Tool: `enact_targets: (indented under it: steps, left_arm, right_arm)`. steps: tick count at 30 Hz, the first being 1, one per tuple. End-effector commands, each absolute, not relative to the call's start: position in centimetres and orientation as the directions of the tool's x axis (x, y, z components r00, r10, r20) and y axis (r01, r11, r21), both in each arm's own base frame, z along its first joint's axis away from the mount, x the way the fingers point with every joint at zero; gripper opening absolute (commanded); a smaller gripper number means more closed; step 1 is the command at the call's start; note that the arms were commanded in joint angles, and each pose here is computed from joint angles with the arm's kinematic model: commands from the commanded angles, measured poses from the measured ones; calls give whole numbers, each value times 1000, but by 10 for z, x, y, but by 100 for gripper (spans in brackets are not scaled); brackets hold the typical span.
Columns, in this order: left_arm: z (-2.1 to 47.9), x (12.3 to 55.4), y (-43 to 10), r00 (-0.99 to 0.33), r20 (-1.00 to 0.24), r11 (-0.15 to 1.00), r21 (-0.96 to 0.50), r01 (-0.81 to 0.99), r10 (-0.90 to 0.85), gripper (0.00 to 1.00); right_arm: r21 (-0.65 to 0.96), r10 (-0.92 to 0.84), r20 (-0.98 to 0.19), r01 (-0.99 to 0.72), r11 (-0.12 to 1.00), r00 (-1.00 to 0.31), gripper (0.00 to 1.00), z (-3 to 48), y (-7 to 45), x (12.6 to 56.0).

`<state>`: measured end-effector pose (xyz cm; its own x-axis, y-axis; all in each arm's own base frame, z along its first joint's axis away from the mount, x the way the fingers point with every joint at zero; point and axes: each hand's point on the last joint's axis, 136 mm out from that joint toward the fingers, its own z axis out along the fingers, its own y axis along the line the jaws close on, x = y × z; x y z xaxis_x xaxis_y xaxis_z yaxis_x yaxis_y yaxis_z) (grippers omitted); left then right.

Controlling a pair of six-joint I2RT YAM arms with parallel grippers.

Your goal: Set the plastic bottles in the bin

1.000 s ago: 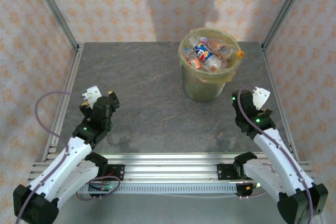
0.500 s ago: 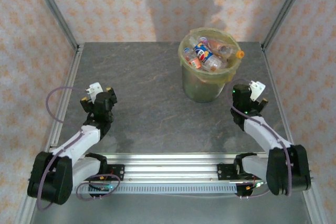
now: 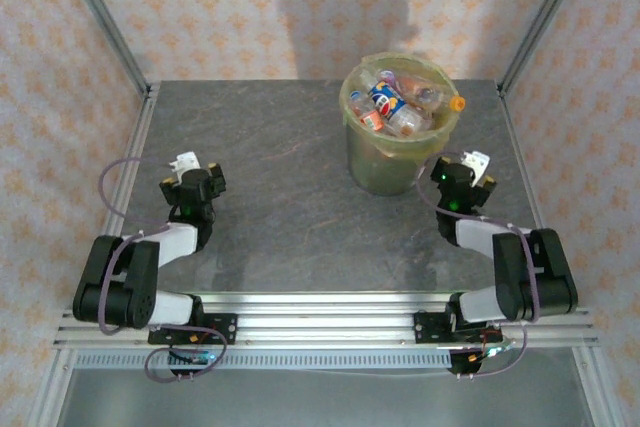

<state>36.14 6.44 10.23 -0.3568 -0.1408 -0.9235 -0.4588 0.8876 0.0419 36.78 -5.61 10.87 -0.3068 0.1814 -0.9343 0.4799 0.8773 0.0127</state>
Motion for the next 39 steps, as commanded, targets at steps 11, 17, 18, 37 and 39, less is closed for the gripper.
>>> enact_targets:
  steps: [11,17,18,37,39]
  left_arm:
    - [96,391,33,-379,-924,964,58,-260,-46,100]
    - [95,390,32,-379,-924,964,57,-259,-47,100]
    - [95,390,33,-380,-924,964,58,-259,-47,100]
    - [95,392,28,-386,-922,971,58,-231,-37,100]
    - [95,392,28,-386,-922,971,58,-231,-37,100]
  right_arm:
    - [31,166,-940,408,913,-298,99,95,-47,383]
    - [32,166,-940,407,913,-298,99,95,-47,383]
    - [32,166,-940,407,913,-298,99,95,-47,383]
    - [32,167,-940,408,913,-299,99,94,-47,383]
    - [33,167,-940,407,913,-299,99,94,-47,383]
